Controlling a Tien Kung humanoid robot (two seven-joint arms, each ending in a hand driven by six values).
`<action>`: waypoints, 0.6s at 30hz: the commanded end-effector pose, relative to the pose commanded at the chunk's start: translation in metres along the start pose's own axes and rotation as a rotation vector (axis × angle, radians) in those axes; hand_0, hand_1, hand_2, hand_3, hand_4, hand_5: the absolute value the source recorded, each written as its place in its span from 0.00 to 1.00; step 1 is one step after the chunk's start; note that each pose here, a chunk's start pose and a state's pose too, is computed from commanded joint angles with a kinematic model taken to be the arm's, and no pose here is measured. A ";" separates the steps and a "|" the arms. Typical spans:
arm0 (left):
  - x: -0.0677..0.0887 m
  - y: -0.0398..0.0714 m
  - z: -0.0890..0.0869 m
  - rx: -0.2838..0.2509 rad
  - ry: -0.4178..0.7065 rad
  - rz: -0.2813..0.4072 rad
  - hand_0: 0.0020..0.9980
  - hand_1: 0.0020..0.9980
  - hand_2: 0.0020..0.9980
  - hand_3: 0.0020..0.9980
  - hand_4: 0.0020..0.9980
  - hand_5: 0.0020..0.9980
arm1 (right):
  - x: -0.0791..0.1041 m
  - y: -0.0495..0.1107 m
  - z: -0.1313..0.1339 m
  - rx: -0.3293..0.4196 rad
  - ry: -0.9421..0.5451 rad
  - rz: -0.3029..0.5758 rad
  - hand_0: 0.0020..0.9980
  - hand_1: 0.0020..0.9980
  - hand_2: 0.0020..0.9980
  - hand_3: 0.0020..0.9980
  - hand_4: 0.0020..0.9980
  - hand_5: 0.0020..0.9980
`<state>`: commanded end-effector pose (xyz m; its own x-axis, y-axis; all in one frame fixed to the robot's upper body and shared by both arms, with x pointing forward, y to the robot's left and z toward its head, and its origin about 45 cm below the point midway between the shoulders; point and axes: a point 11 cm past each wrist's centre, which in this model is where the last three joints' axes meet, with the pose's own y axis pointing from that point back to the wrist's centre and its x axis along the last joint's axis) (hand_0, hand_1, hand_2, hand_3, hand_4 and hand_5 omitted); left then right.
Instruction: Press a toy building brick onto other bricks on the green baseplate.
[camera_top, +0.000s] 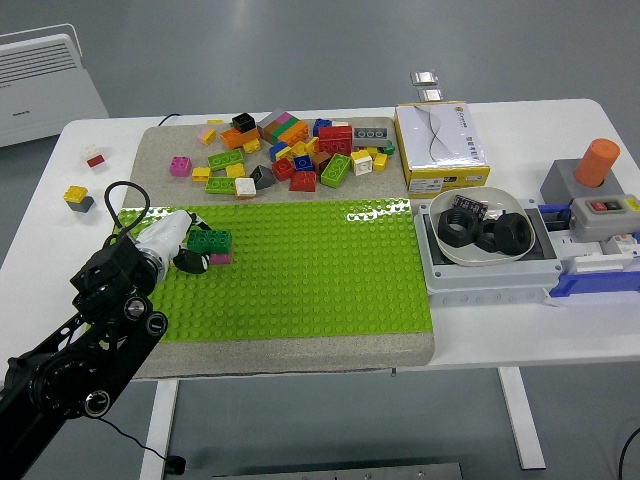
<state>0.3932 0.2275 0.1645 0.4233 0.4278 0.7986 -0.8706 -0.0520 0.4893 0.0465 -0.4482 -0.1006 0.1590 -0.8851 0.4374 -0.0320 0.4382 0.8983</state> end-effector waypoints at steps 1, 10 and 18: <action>0.000 0.000 0.000 0.000 -0.001 -0.002 0.98 0.95 0.93 0.66 0.55 0.00 | 0.000 0.000 0.000 0.000 0.000 0.000 0.71 0.73 0.79 0.80 0.84 1.00; -0.003 0.001 -0.001 -0.002 -0.013 -0.026 0.98 0.96 0.94 0.69 0.60 0.00 | 0.001 0.000 0.001 -0.002 -0.001 0.002 0.71 0.73 0.79 0.80 0.84 1.00; -0.002 0.001 0.000 -0.005 -0.015 -0.033 0.98 0.96 0.95 0.76 0.67 0.00 | 0.000 0.000 0.001 -0.002 -0.001 0.000 0.71 0.73 0.79 0.80 0.84 1.00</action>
<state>0.3920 0.2268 0.1634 0.4551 0.4159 0.7874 -0.8575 -0.0335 0.5133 0.0458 -0.4483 -0.1006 0.1576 -0.8853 0.4376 -0.0303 0.4385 0.8982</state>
